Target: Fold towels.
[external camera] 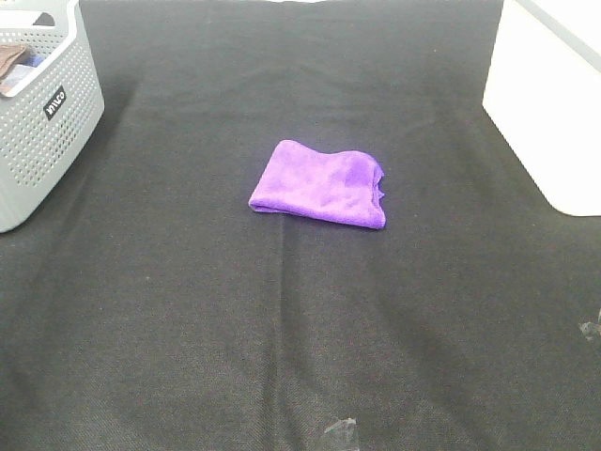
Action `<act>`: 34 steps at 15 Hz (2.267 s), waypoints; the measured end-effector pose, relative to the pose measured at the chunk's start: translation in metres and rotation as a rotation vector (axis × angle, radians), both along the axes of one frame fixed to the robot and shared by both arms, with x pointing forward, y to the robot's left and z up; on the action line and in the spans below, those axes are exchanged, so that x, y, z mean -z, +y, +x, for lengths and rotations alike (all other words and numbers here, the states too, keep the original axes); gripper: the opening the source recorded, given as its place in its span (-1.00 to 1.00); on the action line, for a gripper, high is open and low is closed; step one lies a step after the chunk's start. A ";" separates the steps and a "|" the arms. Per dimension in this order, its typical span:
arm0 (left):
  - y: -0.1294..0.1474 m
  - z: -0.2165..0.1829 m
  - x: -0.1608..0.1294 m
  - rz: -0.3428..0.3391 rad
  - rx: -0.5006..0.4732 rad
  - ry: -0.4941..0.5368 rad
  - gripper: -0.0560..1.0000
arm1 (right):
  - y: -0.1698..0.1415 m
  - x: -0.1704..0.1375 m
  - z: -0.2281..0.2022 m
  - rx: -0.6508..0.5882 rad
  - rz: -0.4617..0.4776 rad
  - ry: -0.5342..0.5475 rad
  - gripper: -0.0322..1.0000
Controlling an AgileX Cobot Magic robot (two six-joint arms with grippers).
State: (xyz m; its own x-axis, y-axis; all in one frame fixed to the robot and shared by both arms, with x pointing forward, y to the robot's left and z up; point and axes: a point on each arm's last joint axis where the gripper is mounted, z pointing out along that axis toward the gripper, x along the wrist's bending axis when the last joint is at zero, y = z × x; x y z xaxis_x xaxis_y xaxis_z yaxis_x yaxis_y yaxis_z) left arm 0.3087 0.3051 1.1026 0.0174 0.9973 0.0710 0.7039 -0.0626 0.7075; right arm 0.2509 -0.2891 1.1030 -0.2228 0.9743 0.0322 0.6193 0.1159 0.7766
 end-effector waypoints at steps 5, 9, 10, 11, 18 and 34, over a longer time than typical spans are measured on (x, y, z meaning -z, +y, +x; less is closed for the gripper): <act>-0.004 -0.067 0.039 -0.011 -0.006 -0.149 0.44 | -0.009 0.034 -0.040 0.021 -0.007 -0.163 0.68; -0.009 -0.085 0.043 -0.053 0.006 -0.273 0.44 | -0.009 0.054 -0.026 0.033 -0.028 -0.123 0.68; -0.010 -0.083 0.045 -0.068 0.013 -0.288 0.44 | -0.008 0.061 -0.021 0.035 -0.031 -0.118 0.68; -0.011 -0.080 0.047 -0.087 0.022 -0.297 0.44 | -0.008 0.067 -0.017 0.035 -0.032 -0.110 0.68; -0.012 -0.079 0.047 -0.095 0.022 -0.313 0.44 | -0.008 0.067 -0.016 0.038 -0.029 -0.122 0.68; -0.012 -0.079 0.047 -0.101 0.019 -0.313 0.44 | -0.007 0.067 -0.015 0.161 -0.036 -0.120 0.68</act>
